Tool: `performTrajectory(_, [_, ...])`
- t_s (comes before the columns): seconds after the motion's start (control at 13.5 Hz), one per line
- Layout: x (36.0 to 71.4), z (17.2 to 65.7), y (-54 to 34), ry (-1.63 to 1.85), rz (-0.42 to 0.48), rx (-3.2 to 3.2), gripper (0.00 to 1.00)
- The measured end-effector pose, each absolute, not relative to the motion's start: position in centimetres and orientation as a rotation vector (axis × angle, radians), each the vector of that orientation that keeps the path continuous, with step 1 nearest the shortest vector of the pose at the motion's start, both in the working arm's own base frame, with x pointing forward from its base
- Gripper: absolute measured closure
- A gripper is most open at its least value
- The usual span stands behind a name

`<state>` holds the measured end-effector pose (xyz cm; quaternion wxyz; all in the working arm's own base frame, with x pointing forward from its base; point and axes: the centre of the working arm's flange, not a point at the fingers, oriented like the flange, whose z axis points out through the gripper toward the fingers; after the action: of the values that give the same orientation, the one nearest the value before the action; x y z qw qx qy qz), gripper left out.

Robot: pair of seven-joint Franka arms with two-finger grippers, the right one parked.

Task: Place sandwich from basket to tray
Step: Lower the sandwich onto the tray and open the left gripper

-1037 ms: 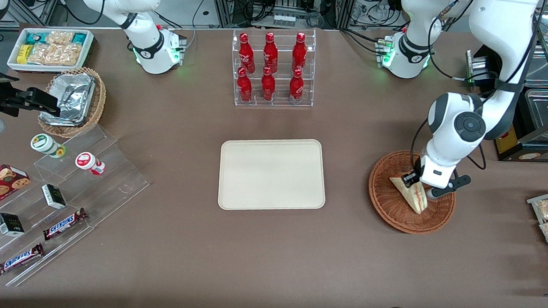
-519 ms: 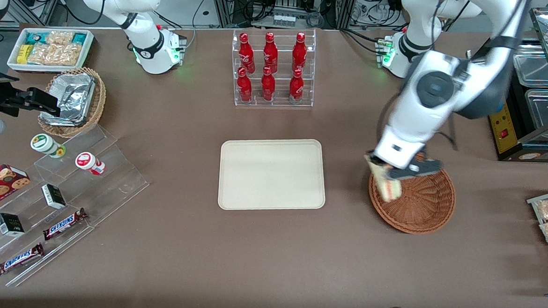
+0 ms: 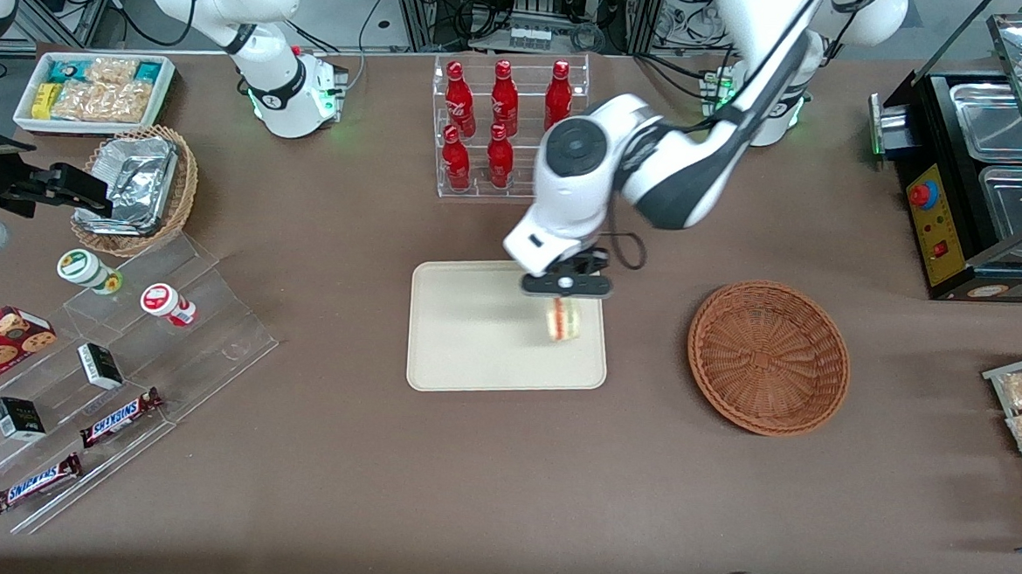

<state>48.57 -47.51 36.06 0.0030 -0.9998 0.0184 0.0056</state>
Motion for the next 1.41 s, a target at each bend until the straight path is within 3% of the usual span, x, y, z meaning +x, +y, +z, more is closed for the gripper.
performTrajectory(0.22, [47.9,32.0,-51.9,0.149,0.04,-3.128,0.84])
performTrajectory(0.44, [46.4,27.3,-55.2,0.207,-0.033,-3.131,0.84])
performTrajectory(0.67, [45.1,23.1,-56.3,0.229,-0.035,-3.093,0.84])
performTrajectory(1.04, [45.3,23.3,-56.4,0.121,-0.048,-3.103,0.84])
performTrajectory(1.11, [45.4,23.3,-56.4,0.108,-0.05,-3.104,0.78])
performTrajectory(1.41, [45.9,24.0,-56.5,0.083,-0.068,-3.114,0.37])
